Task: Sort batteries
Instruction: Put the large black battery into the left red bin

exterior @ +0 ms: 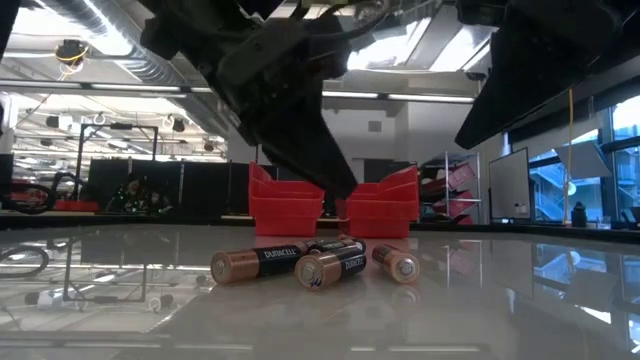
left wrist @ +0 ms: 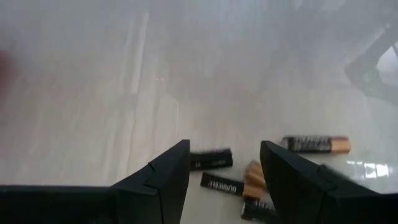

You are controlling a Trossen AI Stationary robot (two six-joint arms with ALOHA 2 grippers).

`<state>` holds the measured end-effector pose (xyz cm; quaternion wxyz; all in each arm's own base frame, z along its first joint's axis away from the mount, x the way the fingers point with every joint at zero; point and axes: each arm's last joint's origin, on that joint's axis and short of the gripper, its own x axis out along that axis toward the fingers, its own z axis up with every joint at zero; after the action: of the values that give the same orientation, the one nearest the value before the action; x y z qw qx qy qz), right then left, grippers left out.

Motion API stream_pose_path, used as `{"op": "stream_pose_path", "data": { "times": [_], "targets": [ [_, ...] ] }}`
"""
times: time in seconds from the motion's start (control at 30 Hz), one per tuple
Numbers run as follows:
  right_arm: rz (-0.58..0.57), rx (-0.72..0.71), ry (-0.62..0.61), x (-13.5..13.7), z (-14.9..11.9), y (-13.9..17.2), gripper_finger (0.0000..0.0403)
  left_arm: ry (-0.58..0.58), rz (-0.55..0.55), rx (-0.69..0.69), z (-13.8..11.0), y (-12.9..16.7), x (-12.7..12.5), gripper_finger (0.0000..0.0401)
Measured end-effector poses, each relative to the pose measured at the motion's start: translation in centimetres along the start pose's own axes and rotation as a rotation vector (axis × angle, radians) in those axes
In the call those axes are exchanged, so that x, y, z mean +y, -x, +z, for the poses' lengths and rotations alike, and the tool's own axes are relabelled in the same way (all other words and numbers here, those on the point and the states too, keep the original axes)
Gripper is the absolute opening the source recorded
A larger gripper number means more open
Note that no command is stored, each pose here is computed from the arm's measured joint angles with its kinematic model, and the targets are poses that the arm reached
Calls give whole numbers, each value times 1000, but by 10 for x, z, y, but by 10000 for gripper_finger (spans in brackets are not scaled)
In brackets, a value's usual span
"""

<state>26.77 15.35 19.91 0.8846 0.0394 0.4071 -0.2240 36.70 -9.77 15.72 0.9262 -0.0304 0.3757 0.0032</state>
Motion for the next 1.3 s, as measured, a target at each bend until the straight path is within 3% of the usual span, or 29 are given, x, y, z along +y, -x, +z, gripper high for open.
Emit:
{"op": "stream_pose_path", "data": {
  "times": [0.27,0.53,0.67,0.97,1.3],
  "targets": [
    [-7,6,7,-1,-1,0,276,16,-2,-40,5,0,2,196],
    [-11,10,11,-1,-1,0,276,61,33,-49,6,0,5,288],
    [-11,10,11,-1,-1,0,276,102,80,-65,6,0,6,311],
    [-10,9,11,-1,-1,0,276,105,99,-1,-13,-26,6,316],
    [-23,20,22,-4,-8,-4,276,112,101,7,-16,-29,5,316]
  ]
}}
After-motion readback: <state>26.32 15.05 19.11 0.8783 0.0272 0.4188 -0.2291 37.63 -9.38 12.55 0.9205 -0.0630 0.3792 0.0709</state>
